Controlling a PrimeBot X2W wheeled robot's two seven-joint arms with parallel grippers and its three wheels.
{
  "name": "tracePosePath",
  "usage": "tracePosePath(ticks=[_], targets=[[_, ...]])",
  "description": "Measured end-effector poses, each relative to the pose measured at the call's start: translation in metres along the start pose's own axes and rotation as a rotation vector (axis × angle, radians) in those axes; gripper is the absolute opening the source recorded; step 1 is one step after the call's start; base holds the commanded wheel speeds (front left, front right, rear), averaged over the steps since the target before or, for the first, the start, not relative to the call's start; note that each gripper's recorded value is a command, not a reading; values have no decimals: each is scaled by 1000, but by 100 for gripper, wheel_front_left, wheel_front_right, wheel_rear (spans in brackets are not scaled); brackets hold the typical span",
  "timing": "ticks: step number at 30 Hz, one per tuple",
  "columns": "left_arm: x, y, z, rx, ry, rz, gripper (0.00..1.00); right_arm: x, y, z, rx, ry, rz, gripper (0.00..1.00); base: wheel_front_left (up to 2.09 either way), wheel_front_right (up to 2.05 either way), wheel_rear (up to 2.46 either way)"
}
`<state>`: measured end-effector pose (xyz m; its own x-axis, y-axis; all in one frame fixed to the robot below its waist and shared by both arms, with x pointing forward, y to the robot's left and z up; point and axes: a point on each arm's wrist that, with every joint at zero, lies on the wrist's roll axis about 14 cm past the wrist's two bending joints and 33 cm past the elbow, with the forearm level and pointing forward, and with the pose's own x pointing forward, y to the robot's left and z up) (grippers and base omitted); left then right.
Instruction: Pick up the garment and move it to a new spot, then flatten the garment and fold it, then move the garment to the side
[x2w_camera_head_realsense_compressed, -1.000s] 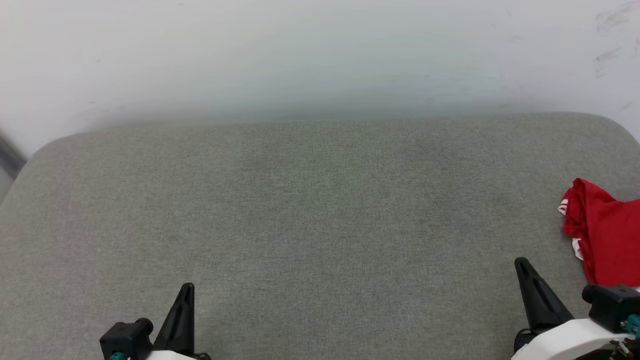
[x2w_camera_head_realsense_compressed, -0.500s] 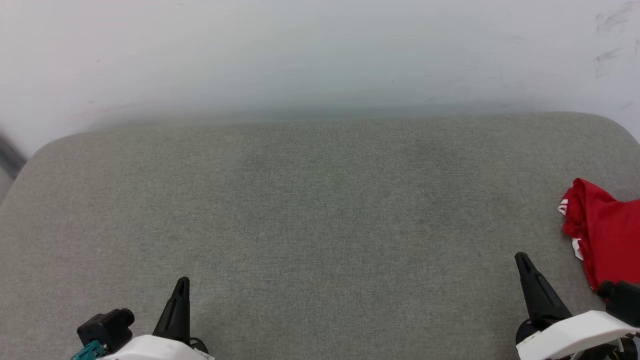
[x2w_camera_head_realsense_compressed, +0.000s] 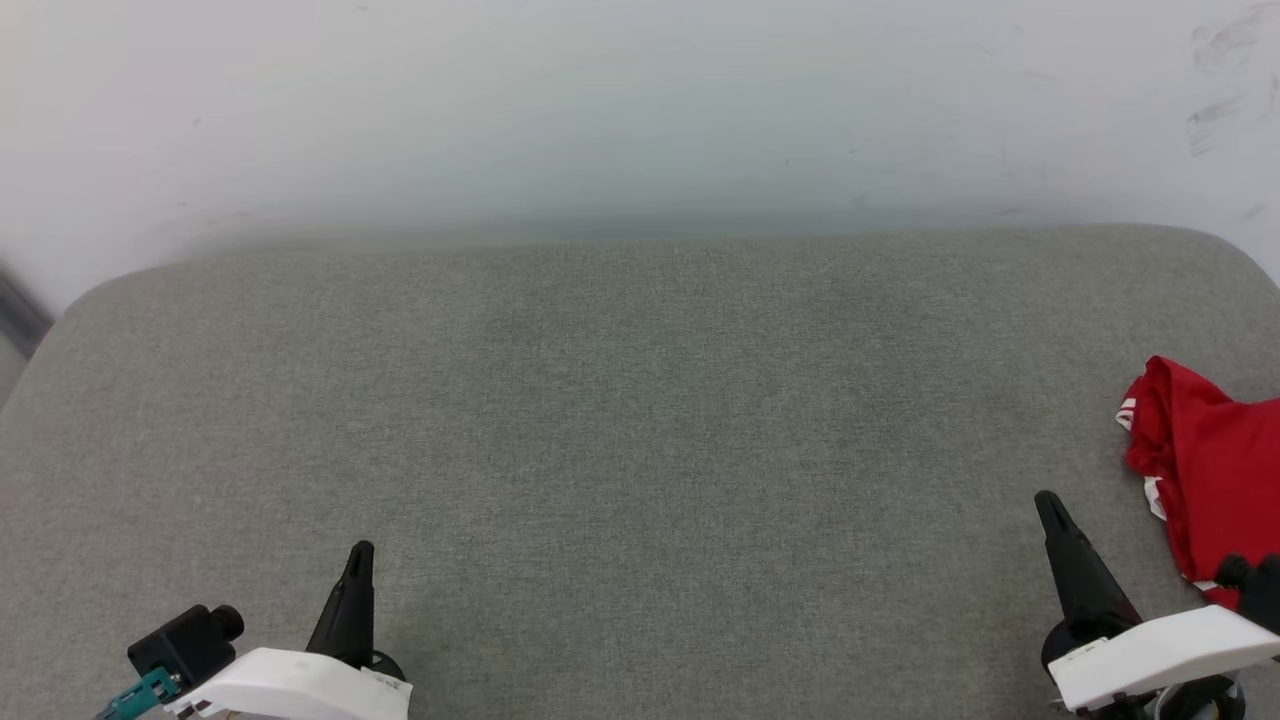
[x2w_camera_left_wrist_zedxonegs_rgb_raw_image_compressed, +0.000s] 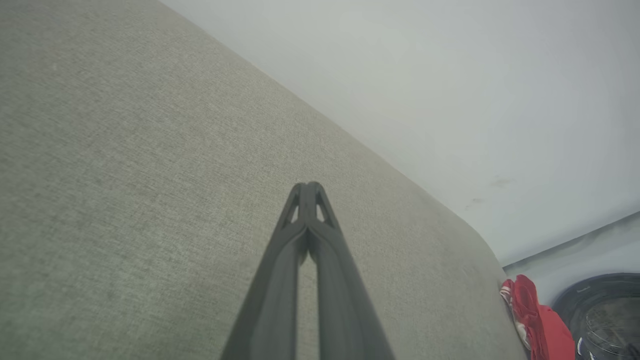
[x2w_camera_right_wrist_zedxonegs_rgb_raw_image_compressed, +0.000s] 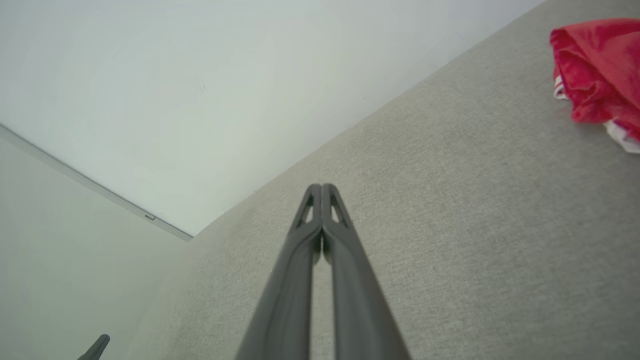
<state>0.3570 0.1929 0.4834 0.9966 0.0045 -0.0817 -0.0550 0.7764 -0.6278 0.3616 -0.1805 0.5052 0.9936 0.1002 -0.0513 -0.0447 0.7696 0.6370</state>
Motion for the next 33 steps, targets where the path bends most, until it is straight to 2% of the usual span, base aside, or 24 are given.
tracePosePath(ticks=[14, 33], targets=[[7, 2, 2, -213, 7, 12, 0, 6, -4, 3, 211, -20, -5, 0, 0, 0, 0], [14, 0, 7, -430, 3, 2, 0, 12, -8, 6, 425, -46, -8, 0, 0, 0, 0]])
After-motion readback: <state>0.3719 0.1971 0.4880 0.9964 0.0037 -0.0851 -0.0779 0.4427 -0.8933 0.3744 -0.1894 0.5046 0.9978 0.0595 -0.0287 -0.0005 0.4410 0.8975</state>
